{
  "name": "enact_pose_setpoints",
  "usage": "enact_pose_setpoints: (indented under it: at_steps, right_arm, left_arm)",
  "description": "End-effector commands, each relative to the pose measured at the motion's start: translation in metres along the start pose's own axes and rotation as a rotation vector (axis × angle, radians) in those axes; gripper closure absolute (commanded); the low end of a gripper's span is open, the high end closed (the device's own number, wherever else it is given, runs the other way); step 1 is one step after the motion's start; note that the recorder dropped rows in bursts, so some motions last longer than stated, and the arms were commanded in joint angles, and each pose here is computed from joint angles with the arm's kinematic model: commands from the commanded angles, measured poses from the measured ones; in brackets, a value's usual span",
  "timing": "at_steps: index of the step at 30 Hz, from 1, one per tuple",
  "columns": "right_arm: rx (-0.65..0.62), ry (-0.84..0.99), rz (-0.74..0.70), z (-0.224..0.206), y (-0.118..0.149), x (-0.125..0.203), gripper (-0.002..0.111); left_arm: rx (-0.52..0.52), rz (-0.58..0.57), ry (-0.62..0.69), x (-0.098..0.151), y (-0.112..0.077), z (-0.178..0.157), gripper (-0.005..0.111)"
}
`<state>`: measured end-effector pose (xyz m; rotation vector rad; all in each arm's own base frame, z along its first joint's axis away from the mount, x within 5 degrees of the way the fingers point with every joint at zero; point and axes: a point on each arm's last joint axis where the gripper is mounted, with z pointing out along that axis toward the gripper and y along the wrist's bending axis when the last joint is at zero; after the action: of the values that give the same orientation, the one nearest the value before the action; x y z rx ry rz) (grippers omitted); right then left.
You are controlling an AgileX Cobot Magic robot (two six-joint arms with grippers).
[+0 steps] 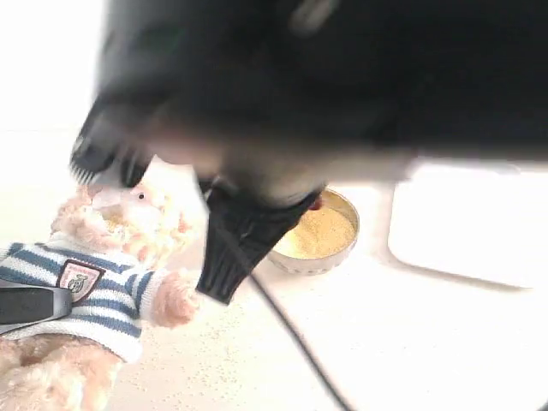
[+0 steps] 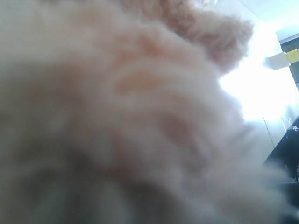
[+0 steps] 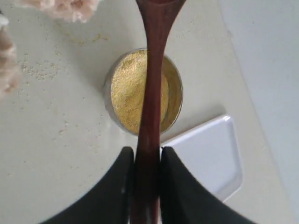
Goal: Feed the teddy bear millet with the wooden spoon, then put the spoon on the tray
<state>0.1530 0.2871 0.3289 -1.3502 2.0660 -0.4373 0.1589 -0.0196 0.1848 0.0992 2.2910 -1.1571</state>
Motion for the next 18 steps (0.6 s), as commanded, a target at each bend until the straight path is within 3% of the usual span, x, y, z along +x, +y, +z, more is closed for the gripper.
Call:
enact_pose_setpoints:
  at_steps: [1,3,9,14,18]
  right_arm:
    - [-0.089,0.07,0.173,-0.003,-0.029,0.04,0.107]
    - [-0.114,0.15,0.289,0.011,-0.037,0.077,0.107]
    - [-0.135,0.136,0.771,0.074,-0.055,0.151,0.107]
    - [-0.061,0.077,1.026,0.095,-0.084,0.177,0.107]
    - [0.008,0.031,1.142,0.107,-0.11,0.195,0.107]
  left_arm:
    - [0.022,-0.001,-0.022,-0.002,-0.003,-0.001,0.102]
    - [0.022,-0.001,-0.022,-0.002,-0.003,-0.001,0.102]
    - [0.022,-0.001,-0.022,-0.002,-0.003,-0.001,0.102]
    - [0.022,-0.001,-0.022,-0.002,-0.003,-0.001,0.102]
    - [0.022,-0.001,-0.022,-0.002,-0.003,-0.001,0.102]
